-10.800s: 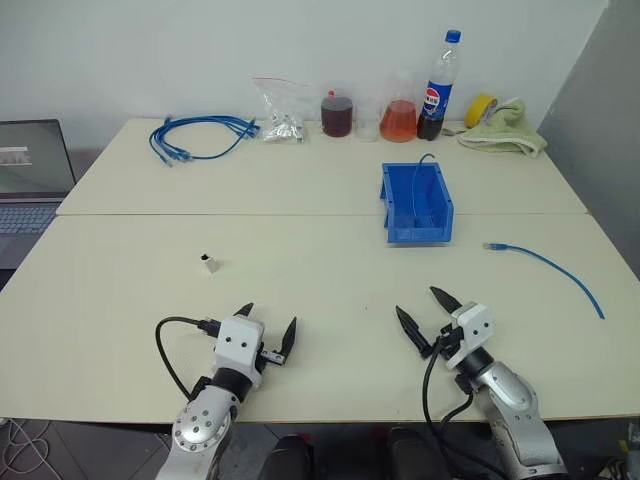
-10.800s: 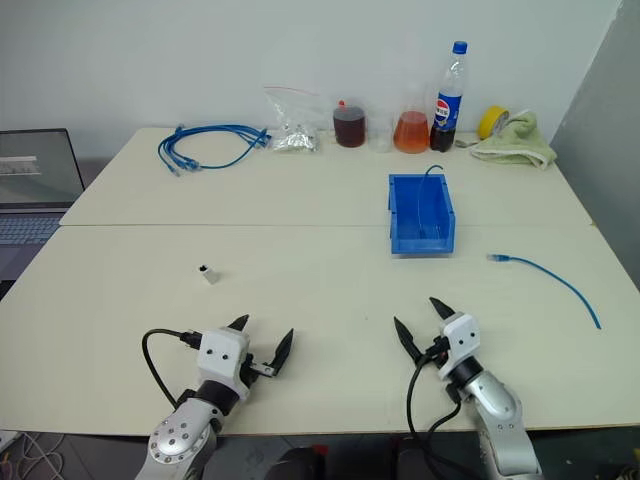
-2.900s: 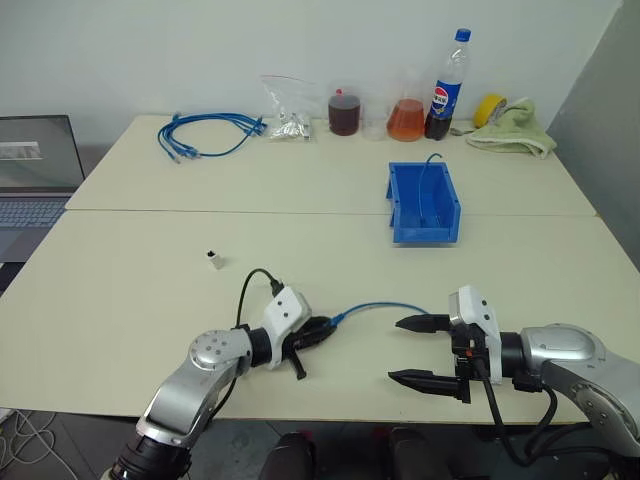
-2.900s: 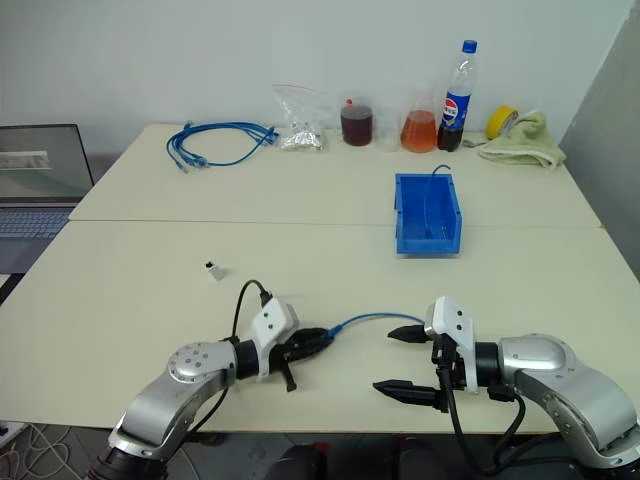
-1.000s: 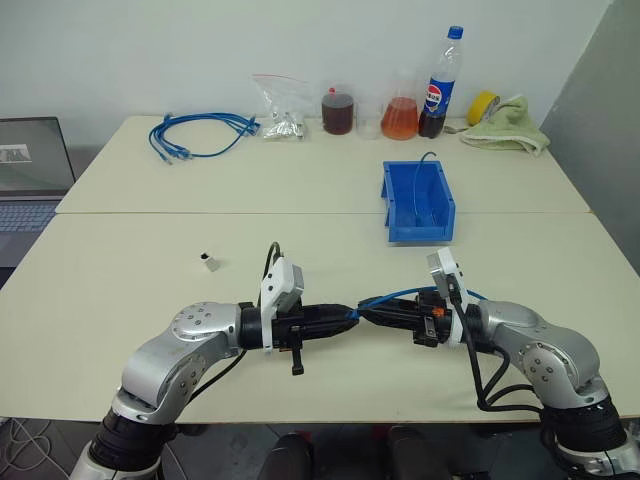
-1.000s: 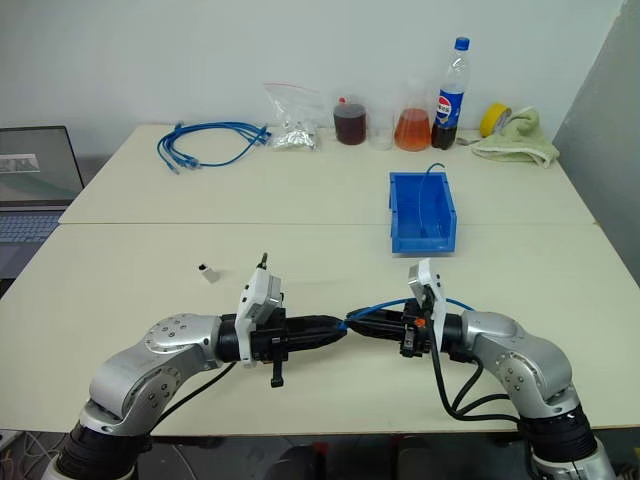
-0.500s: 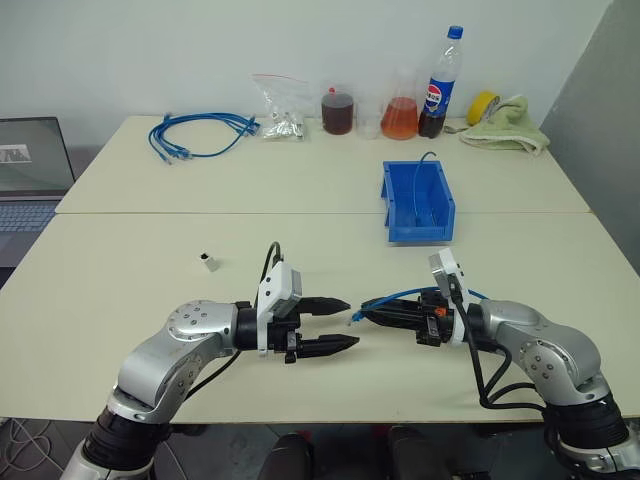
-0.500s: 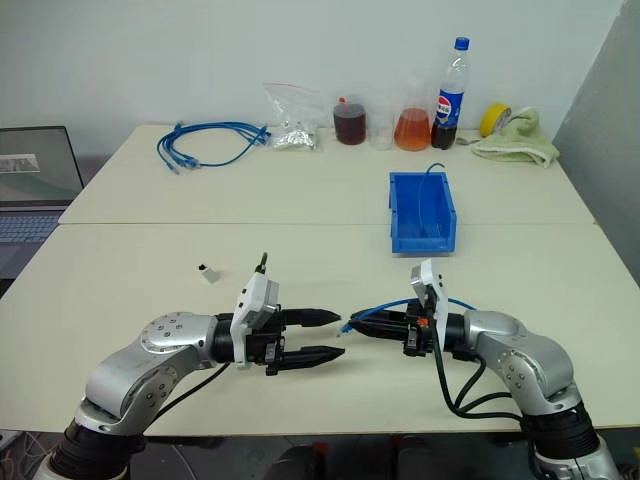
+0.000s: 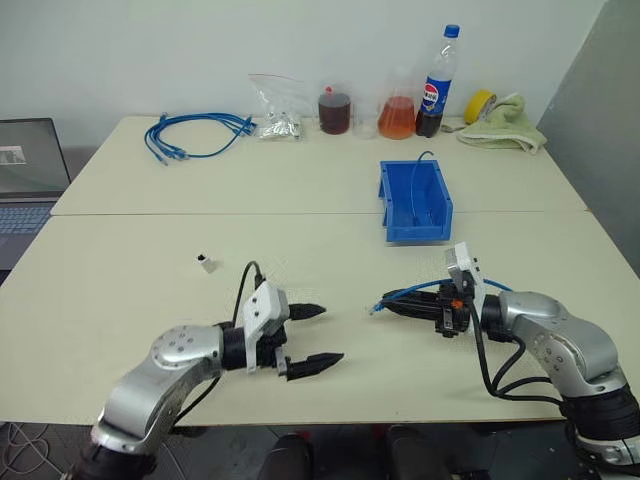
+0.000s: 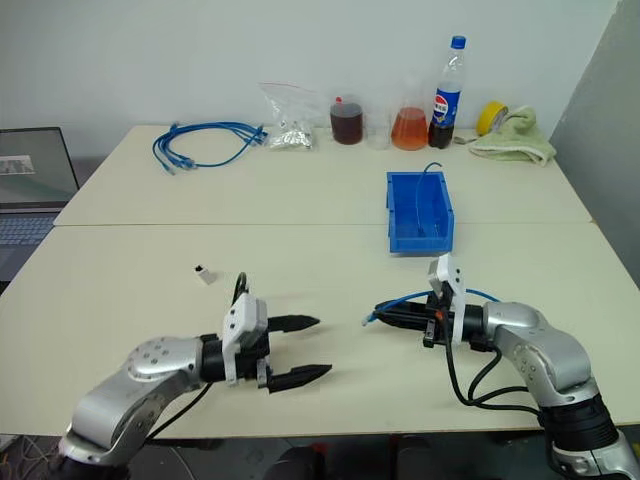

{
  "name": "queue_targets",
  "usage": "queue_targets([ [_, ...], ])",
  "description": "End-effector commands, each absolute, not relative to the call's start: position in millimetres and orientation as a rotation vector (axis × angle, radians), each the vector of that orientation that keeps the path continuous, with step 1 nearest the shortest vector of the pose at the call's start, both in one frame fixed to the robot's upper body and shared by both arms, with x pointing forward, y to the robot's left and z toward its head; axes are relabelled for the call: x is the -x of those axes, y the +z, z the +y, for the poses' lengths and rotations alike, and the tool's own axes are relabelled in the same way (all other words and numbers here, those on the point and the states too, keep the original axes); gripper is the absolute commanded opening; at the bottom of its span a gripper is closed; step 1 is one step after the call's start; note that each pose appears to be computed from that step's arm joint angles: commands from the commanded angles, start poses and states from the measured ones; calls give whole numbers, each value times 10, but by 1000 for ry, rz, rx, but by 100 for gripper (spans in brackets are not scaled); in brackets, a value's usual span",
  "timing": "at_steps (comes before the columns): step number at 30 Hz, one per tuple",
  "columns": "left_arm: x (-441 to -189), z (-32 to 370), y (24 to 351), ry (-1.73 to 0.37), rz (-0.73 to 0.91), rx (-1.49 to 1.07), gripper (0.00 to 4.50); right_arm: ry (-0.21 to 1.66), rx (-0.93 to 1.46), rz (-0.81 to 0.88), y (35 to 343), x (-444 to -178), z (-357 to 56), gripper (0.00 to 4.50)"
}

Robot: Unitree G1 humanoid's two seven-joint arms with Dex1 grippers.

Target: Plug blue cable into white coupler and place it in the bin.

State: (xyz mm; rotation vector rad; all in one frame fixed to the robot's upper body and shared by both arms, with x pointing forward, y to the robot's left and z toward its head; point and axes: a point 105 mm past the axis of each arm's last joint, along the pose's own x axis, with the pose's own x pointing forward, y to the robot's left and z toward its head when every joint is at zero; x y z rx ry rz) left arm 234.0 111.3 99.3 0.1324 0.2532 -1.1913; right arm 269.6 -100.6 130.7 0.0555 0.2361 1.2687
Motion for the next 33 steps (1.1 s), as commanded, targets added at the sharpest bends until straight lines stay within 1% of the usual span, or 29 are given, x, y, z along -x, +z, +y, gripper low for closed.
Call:
queue_targets([
  [1,-2359,1289,1045,-1047,190,-178,450,1270,-42,179,1395,-2681,-1019,5],
  [3,-2407,1470,995,-894,166,-176,450,1263,-46,174,1389,-2679,-1020,5],
  [6,-2407,1753,929,-689,130,-189,450,1254,-46,165,1383,-2685,-1014,5],
  [10,-2326,2077,765,-526,174,-126,450,1260,-45,154,1388,-2688,-979,5],
  [13,-2330,2329,704,-436,189,-155,450,1268,-45,148,1397,-2694,-952,5],
  [18,-2425,2756,697,-376,229,-195,450,1286,-40,143,1413,-2701,-900,5],
  [21,-2478,2865,705,-380,243,-218,450,1293,-39,141,1420,-2702,-884,4],
  [24,-2638,3056,806,-320,239,-198,450,1299,-38,139,1424,-2700,-863,4],
  [28,-2768,3120,891,-323,271,-182,450,1302,-37,139,1420,-2699,-855,4],
  [33,-2958,3156,1070,-314,269,-244,450,1301,-40,137,1415,-2705,-848,4],
])
